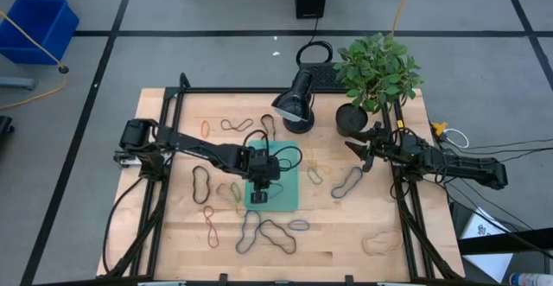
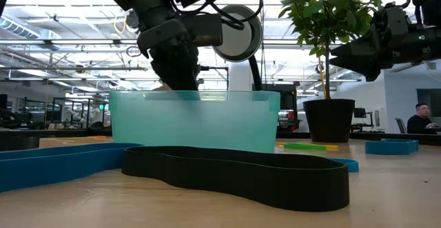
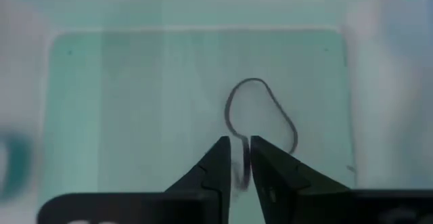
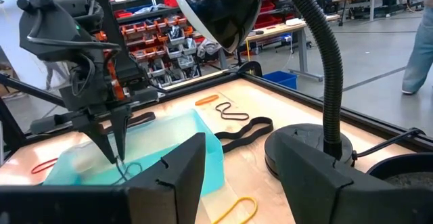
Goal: Pick and place rubber bands into bin
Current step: Put the bottom purple rubber band into the basket, then put the middle black rubber band into the basket
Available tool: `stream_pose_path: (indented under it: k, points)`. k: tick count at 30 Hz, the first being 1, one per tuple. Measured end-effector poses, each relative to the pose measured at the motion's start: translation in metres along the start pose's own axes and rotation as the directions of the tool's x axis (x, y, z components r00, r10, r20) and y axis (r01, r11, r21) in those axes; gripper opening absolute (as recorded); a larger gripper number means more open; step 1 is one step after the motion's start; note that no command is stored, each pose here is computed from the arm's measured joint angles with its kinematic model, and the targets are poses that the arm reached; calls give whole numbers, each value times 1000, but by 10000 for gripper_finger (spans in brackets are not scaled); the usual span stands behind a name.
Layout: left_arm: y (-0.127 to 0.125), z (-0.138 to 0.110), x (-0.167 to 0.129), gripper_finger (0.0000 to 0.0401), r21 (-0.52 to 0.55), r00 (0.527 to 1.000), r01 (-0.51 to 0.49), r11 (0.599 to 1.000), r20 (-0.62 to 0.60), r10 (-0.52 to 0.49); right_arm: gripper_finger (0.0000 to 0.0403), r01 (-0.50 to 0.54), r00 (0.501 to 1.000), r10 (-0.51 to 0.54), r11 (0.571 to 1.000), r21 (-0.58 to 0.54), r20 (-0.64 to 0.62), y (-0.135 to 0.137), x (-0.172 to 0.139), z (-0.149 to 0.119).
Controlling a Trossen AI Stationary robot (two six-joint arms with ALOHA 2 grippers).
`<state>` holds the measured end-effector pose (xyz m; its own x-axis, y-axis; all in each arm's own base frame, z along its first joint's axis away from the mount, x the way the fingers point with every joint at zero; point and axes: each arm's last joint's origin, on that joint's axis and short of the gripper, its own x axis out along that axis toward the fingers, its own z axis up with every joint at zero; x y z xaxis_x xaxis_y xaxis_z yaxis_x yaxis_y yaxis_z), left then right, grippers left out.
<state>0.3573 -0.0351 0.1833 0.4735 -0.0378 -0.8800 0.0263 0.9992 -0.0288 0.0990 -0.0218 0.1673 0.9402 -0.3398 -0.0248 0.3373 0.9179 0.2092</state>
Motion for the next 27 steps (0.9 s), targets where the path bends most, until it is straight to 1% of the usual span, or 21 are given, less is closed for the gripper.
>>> stream_pose_path:
  k: [3, 6, 9, 12, 14, 16, 19, 23, 27]
  points:
    - [0, 0, 0, 79, 0, 1000, 6, 1000, 0, -6, 169, 0, 1000, 0, 1000, 0, 0, 0, 0, 0]
    - [1, 0, -1, 96, -12, 1000, -26, 1000, 4, 26, 169, 0, 1000, 0, 1000, 0, 0, 0, 0, 0]
    - [2, 1, -4, 125, -13, 998, -60, 998, 14, 60, 169, 0, 1000, 0, 1000, 0, 0, 0, 0, 0]
    - [3, 1, -15, 160, -5, 996, -85, 996, 27, 85, 169, 0, 1000, 0, 1000, 0, 0, 0, 0, 0]
    - [3, 5, -29, 181, -6, 994, -85, 996, 73, 85, 169, 0, 1000, 0, 1000, 0, 0, 0, 0, 0]
    - [3, 5, -43, 197, -8, 992, -83, 997, 95, 83, 169, 1, 1000, -1, 1000, 0, -2, 0, 0, 0]
    - [3, 8, -72, 216, -30, 982, -70, 997, 176, 74, 169, 2, 1000, -2, 1000, -1, -5, 0, 1, 0]
    - [1, 4, -113, 232, -87, 966, 2, 996, 257, 21, 169, 3, 1000, -3, 1000, -2, -14, 0, 1, -1]
    - [0, -4, -147, 238, -88, 949, 99, 991, 307, -67, 169, 4, 1000, -4, 1000, -3, -18, 0, 2, -1]
